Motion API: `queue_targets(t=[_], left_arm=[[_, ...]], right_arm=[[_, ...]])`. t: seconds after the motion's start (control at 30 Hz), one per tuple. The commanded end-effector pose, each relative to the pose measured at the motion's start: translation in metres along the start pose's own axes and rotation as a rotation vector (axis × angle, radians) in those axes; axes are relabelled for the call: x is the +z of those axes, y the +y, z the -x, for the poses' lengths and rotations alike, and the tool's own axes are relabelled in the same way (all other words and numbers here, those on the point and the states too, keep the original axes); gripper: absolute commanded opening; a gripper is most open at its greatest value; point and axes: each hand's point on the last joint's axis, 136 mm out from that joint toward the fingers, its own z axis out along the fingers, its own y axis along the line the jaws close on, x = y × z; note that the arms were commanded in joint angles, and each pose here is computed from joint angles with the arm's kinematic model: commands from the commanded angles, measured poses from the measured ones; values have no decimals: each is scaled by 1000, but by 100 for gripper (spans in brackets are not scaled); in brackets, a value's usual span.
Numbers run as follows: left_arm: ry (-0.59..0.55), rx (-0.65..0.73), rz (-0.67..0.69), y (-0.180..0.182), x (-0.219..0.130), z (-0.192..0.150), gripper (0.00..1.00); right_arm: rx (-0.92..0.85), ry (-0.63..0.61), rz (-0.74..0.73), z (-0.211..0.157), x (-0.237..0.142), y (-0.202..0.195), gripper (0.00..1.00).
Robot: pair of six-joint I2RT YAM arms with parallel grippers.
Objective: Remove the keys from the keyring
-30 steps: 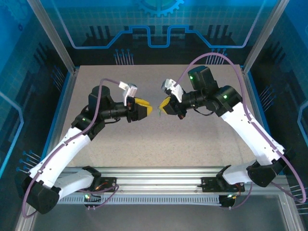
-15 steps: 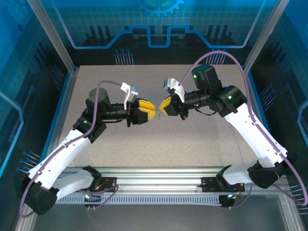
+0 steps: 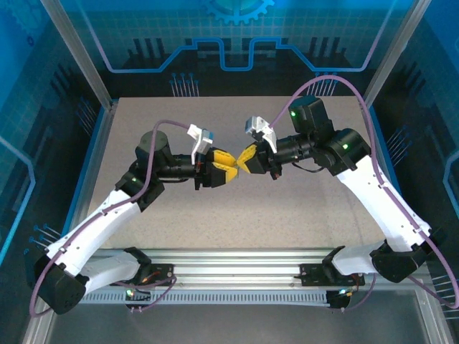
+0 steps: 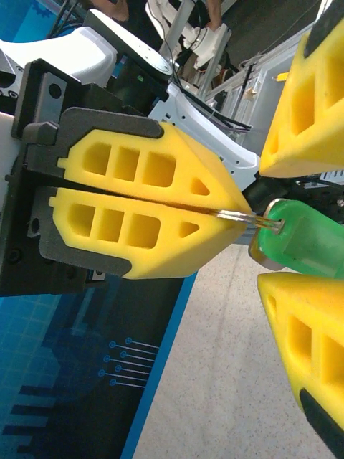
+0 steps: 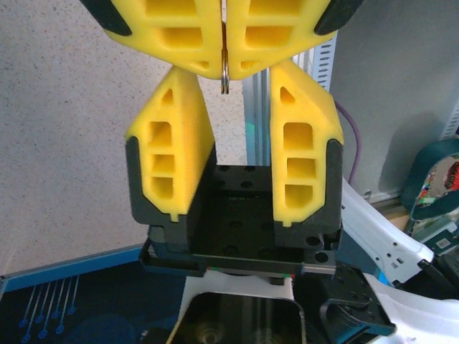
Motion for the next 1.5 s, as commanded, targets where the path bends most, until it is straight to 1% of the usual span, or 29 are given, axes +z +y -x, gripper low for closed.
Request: queue_targets(t=[0.0,0.23,0.37,0.43,0.53,0.6,0.67,0.77,0.9,1.03,1.1,1.2,1.23,1.4,1.47], left_arm=[[-29,57,-22,-8,1,12,38],[-44,52,-30,-9,2,17,30],[-49,53,-41,-11,3,20,27],[-48,52,-46,-12,4,20,23],[-46,51,-53,-13,6,21,20],[-42,54,-64,-15,7,21,14],[-43,54,-56,-14,7,21,12],[-39,58,-55,-15,7,20,1],[-40,65,-45,-14,6,20,0],[-52,76,-18,-11,5,20,0],[-57,80,-6,-9,4,19,0],[-77,82,33,-4,2,20,0],[-86,82,53,-1,1,21,0],[-115,78,109,8,-1,22,0],[-123,73,132,13,-2,22,0]], right_arm=[[-29,-49,19,13,-12,13,7],[-19,-35,38,8,-9,14,7],[-18,-35,42,6,-9,15,7],[-19,-39,48,6,-9,16,7],[-17,-38,47,6,-9,16,7],[-16,-37,47,5,-8,15,7],[-19,-39,48,6,-9,16,8],[-19,-38,43,5,-9,16,7],[-18,-40,45,5,-9,16,8],[-26,-52,25,8,-11,15,12],[-26,-68,9,11,-14,13,22],[-30,-101,-53,16,-21,7,44],[-27,-118,-72,17,-24,4,49],[-1,-256,-197,23,-47,-12,61],[4,-301,-257,23,-53,-19,63]])
